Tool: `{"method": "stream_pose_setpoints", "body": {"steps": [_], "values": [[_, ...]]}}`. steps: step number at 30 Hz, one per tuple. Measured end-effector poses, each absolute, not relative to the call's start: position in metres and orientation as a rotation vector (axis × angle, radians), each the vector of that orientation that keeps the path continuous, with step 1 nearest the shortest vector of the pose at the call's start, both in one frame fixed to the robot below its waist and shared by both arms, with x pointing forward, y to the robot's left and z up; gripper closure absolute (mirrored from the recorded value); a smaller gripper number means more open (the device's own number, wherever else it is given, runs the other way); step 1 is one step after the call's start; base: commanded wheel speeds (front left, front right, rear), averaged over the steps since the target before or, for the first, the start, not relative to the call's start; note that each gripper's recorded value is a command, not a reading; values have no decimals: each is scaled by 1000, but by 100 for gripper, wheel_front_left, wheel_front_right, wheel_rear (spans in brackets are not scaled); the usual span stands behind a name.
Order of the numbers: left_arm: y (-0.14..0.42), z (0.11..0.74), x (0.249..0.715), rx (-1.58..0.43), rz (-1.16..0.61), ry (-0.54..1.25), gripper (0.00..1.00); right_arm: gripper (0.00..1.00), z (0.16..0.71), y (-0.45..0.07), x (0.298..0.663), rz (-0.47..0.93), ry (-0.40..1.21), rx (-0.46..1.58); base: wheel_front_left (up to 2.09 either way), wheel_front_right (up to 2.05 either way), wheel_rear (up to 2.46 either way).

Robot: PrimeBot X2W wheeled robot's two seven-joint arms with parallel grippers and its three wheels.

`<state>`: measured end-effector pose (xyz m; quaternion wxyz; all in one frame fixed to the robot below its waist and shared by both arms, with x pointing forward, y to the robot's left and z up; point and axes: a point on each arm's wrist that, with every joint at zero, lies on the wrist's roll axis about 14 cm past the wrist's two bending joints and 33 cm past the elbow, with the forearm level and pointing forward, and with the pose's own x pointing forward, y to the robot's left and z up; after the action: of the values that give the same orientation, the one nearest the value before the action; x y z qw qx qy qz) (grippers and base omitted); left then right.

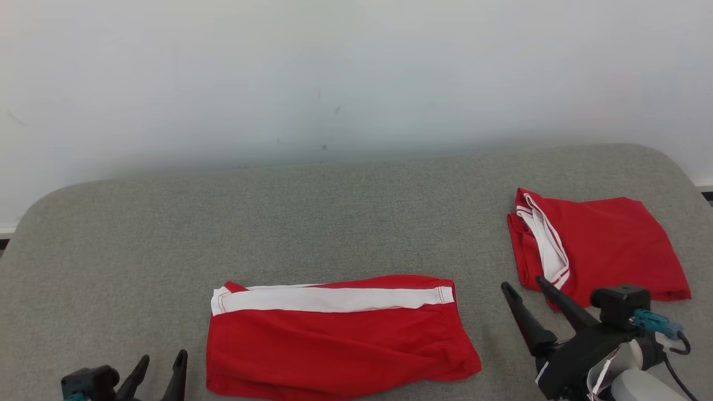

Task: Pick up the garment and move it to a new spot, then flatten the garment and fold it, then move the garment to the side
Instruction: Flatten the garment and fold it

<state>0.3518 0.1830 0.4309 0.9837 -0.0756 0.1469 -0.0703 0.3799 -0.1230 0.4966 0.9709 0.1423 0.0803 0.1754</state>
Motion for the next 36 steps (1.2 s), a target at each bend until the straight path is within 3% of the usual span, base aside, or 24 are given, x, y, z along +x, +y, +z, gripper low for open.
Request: {"method": "stream_pose_setpoints", "body": {"steps": [9, 26, 36], "values": [[178, 450, 361, -185, -132, 217, 0, 0, 508, -169, 381, 181, 47, 252, 0, 0, 0], [197, 460, 354, -132, -50, 139, 0, 0, 516, -179, 380, 152, -2, 161, 0, 0, 0], [200, 472, 349, -100, -27, 81, 0, 0, 490, -160, 378, 185, 74, 176, 0, 0, 0]]}}
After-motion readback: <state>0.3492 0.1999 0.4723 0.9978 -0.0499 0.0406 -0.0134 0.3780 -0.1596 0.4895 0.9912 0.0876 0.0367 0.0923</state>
